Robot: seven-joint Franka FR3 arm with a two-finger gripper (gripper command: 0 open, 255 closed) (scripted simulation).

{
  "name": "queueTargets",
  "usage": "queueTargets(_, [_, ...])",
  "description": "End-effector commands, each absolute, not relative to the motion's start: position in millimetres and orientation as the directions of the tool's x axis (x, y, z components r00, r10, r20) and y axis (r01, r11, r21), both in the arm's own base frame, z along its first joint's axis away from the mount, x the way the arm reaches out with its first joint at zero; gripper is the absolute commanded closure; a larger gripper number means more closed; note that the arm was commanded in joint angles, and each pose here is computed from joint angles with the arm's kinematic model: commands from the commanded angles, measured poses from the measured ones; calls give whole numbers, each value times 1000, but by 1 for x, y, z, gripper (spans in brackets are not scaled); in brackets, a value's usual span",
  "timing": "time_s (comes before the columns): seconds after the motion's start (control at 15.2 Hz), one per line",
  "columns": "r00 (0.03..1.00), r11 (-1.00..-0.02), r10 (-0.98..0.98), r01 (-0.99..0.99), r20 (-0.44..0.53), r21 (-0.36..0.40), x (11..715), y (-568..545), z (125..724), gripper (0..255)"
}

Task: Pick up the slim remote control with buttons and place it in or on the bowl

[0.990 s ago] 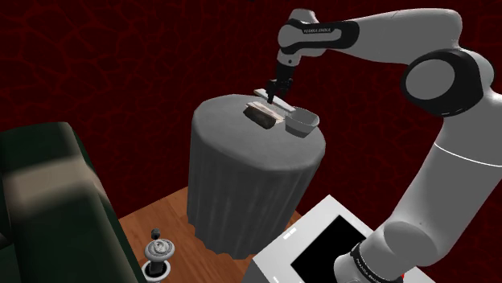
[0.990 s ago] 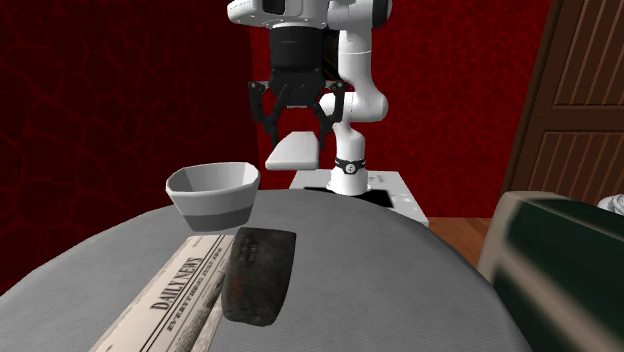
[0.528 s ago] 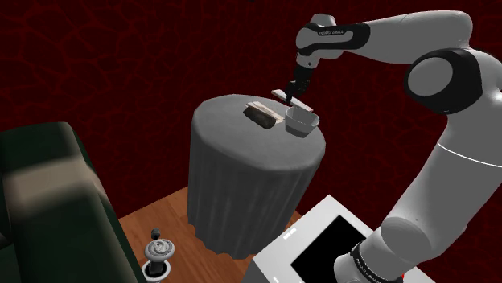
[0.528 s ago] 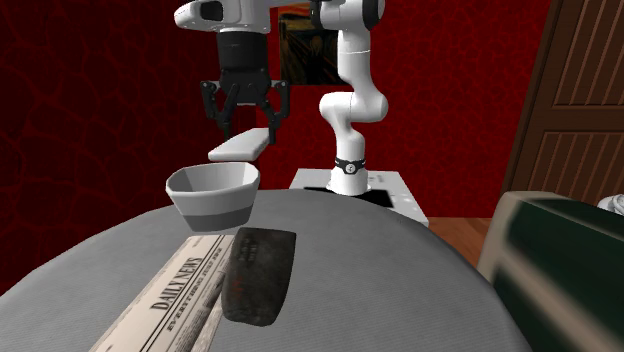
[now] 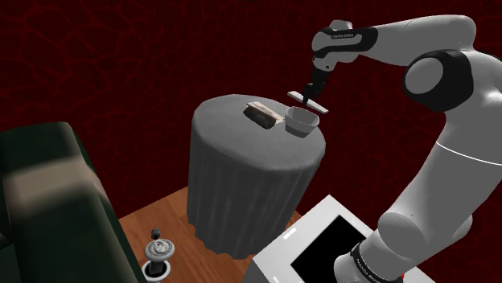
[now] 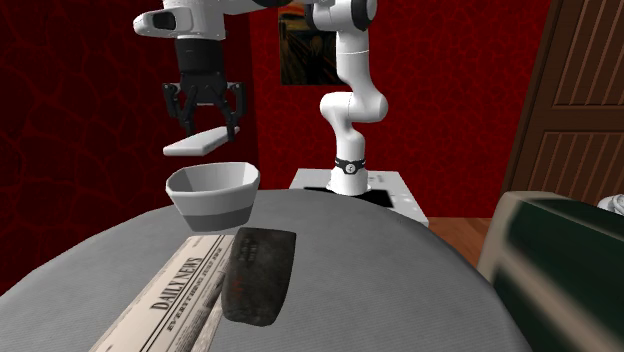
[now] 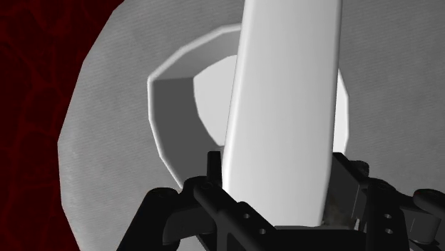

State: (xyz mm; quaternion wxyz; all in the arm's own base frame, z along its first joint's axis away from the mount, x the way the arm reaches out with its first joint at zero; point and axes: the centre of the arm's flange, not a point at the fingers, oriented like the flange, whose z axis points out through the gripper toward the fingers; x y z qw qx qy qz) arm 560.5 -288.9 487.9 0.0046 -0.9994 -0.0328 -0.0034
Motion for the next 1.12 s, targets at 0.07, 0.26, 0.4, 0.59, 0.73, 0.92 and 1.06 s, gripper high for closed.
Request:
queueTargets(0.07, [998,-998,67,67,8,-9,559,-293,474,255])
queueTargets(0.26, [998,-998,67,67,8,-9,559,-293,458,255])
queueTargets(0.4, [998,-998,67,67,8,-9,559,-293,448,255])
queueTargets(0.59, [998,-998,67,67,8,-9,559,-293,432,255])
queueTargets(0.73, [998,-998,67,67,8,-9,559,-293,423,255])
queueTargets(0.92, [998,-998,67,67,8,-9,559,-293,423,255])
queueTargets(1.06, [998,-998,67,67,8,-9,559,-293,423,255])
